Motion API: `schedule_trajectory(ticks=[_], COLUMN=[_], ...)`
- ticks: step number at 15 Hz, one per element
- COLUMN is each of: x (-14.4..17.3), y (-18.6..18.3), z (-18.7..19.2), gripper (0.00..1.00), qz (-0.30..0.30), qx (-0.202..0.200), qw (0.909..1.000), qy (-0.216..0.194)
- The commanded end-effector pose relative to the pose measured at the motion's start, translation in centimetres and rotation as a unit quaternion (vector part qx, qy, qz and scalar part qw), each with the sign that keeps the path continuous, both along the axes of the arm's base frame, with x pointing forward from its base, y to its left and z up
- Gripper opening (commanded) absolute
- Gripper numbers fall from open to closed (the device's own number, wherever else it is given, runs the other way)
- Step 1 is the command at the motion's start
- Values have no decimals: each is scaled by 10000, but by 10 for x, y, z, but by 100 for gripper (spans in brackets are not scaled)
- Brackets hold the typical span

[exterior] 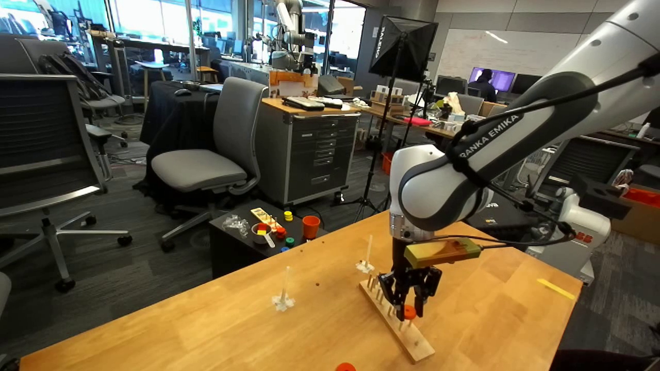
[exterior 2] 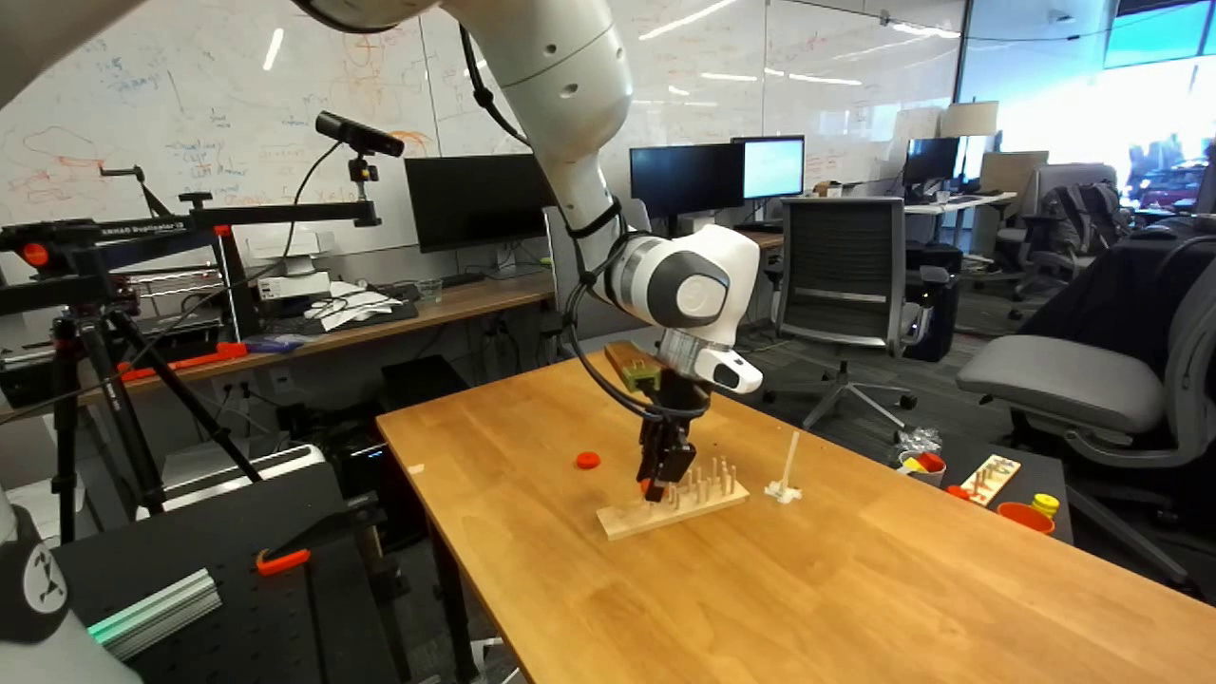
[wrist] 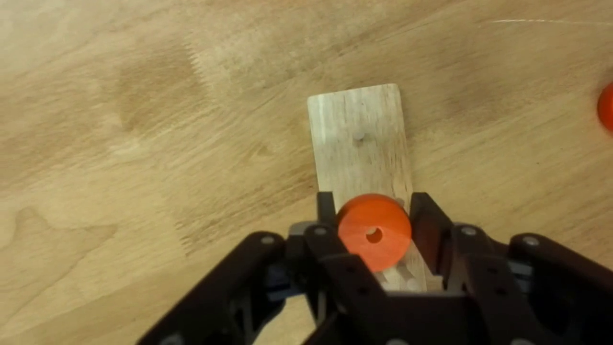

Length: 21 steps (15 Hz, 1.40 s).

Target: Pick up the orange ring on the right and place it on the wooden stand

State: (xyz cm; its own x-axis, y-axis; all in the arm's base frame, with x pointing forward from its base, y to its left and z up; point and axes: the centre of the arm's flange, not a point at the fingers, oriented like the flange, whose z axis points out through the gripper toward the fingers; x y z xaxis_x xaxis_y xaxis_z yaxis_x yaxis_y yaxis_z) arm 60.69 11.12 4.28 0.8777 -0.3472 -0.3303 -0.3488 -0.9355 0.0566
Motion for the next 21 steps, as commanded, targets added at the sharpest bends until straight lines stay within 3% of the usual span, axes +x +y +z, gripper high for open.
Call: schedule_trajectory(ticks=[1,21], x=[10,1], y=[1,17], z=[9,-8], gripper=[20,20], qz=[41,103], qx=[167,229], qw=[9998,9993], qy=[88,276])
